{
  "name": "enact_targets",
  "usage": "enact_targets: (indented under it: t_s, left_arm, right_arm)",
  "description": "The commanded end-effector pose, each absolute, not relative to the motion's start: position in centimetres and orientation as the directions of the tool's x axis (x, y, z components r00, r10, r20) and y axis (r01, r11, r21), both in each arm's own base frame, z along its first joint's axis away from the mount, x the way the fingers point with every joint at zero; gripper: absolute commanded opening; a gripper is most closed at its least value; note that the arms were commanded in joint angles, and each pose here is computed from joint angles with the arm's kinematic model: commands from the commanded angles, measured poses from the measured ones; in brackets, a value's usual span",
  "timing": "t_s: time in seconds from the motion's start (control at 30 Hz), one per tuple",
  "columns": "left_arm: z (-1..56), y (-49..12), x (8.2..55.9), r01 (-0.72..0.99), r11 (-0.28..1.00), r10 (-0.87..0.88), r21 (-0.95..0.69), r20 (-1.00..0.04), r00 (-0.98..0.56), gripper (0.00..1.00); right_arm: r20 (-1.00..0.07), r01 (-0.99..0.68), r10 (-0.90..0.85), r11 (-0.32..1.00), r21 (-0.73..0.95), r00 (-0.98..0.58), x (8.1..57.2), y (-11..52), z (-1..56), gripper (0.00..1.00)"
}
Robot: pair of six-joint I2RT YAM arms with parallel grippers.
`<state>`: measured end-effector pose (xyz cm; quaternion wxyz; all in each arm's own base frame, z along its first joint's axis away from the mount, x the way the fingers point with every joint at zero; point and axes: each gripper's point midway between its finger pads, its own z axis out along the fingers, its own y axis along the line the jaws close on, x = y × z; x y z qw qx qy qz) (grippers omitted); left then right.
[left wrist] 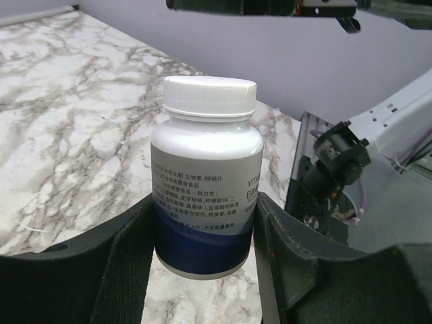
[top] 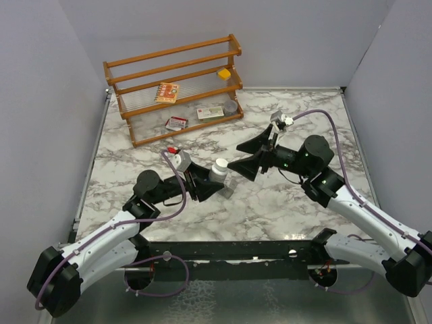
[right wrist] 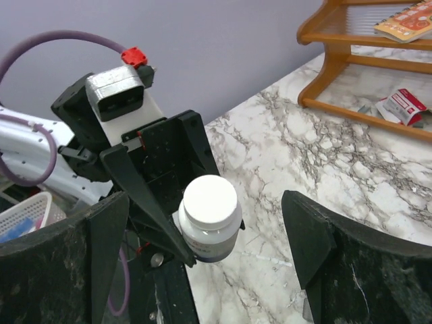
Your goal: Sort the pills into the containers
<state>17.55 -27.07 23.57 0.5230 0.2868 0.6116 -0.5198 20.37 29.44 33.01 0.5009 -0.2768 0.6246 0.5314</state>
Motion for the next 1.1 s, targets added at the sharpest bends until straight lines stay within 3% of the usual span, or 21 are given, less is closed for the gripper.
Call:
enact_targets:
  t_s: [0.0, 0.2, 0.67, 0.87, 1.07]
  left_arm:
    - [25.3, -26.1, 19.1, 0.879, 0.392, -0.258, -0.273, -0.949, -0.18, 0.0]
    - [25.9, -25.3, 19.6, 0.858, 0.456, -0.282, -0.238, -0.952, -0.115, 0.0]
    - [25.5, -23.8, 20.4, 0.802, 0.559, -0.296, -0.209, -0.954, -0.042, 0.0]
    - [25.1, -22.9, 20.9, 0.766, 0.607, -0.301, -0.209, -0.953, -0.021, 0.0]
    - [25.2, -22.5, 21.4, 0.744, 0.637, -0.302, -0.202, -0.953, -0.001, 0.0]
  right_arm:
    - [-0.929, -0.836, 0.237, 0.414, 0.36, -0.283, 22.3, 30.3, 34.1, 0.96]
    - [-0.963, -0.75, 0.181, 0.604, 0.271, -0.202, 22.4, 32.8, 33.9, 0.97]
    - [-0.979, -0.566, 0.167, 0.799, 0.204, -0.117, 23.1, 33.5, 33.3, 1.0]
    - [-0.979, -0.55, 0.161, 0.81, 0.203, -0.124, 23.5, 34.2, 33.2, 0.79]
    - [-0.976, -0.574, 0.159, 0.79, 0.216, -0.148, 23.4, 35.6, 33.1, 0.73]
